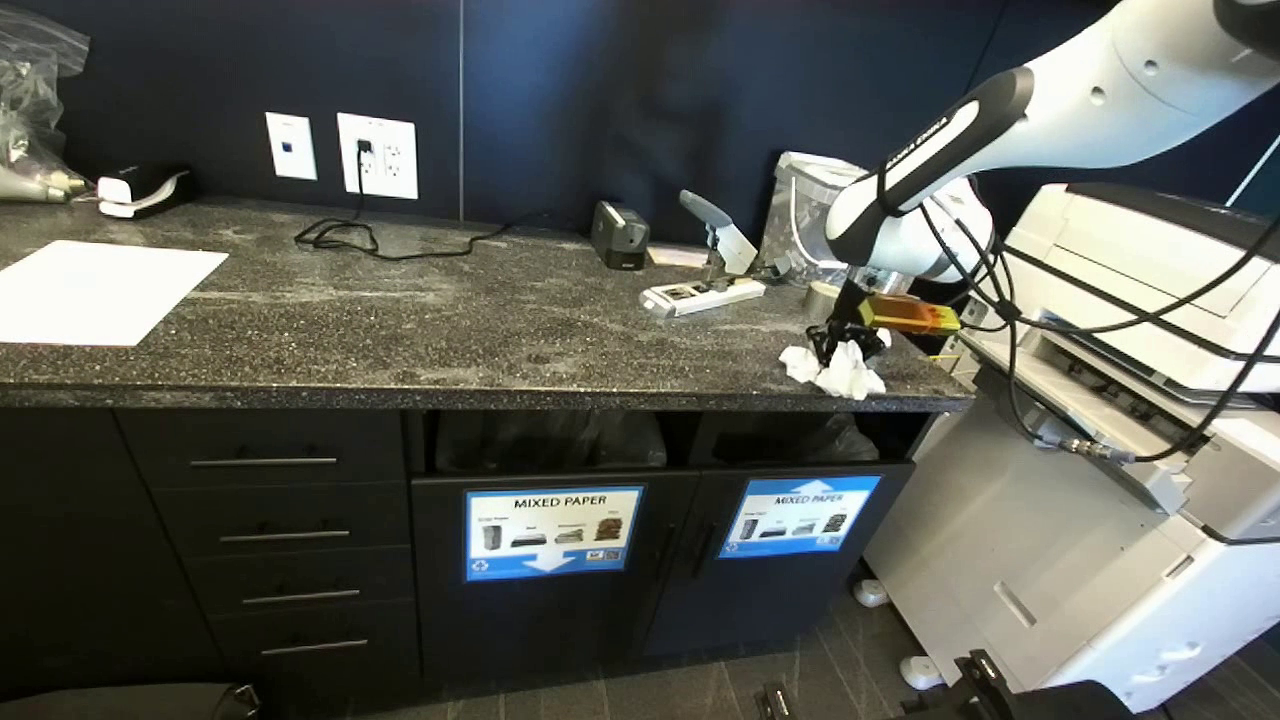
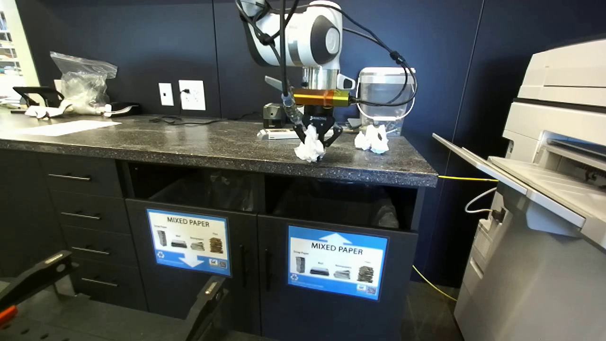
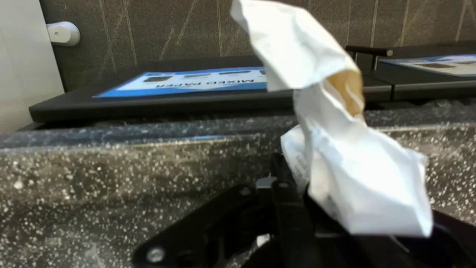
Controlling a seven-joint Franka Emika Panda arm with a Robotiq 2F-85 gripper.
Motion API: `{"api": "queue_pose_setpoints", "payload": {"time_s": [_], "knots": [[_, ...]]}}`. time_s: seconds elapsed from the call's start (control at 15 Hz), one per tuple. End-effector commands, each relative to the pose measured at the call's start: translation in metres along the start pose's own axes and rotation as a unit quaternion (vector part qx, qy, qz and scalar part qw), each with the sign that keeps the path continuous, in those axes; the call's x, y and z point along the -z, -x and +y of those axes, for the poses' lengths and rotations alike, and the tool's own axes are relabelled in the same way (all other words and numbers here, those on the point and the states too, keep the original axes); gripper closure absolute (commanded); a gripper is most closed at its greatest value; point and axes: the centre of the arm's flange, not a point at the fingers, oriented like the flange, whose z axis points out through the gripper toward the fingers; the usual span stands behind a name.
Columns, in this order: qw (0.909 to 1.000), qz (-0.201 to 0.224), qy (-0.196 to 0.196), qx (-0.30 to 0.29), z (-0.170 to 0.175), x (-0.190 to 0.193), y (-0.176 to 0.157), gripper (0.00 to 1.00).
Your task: Put the papers in the bin to the right
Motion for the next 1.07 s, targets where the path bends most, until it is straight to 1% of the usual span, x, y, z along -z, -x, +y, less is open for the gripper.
{"api": "queue_pose_setpoints", "payload": {"time_s": [0.0,0.2,0.4,0.47,0.6,0.73,1.0], "knots": [[0.9999,-0.004,-0.007,-0.012,-0.015,-0.008,0.084,0.94],[0.9997,-0.001,-0.012,-0.02,-0.016,-0.016,0.116,0.94],[0.9993,-0.008,-0.024,-0.028,-0.019,-0.044,0.151,0.94],[0.9992,-0.005,-0.028,-0.028,-0.02,-0.056,0.162,0.94],[0.9989,0.018,-0.036,-0.022,-0.021,-0.072,0.178,0.94],[0.9976,0.05,-0.047,-0.013,-0.023,-0.083,0.185,0.94],[0.991,0.109,-0.078,0.001,-0.028,-0.102,0.176,0.94]]}}
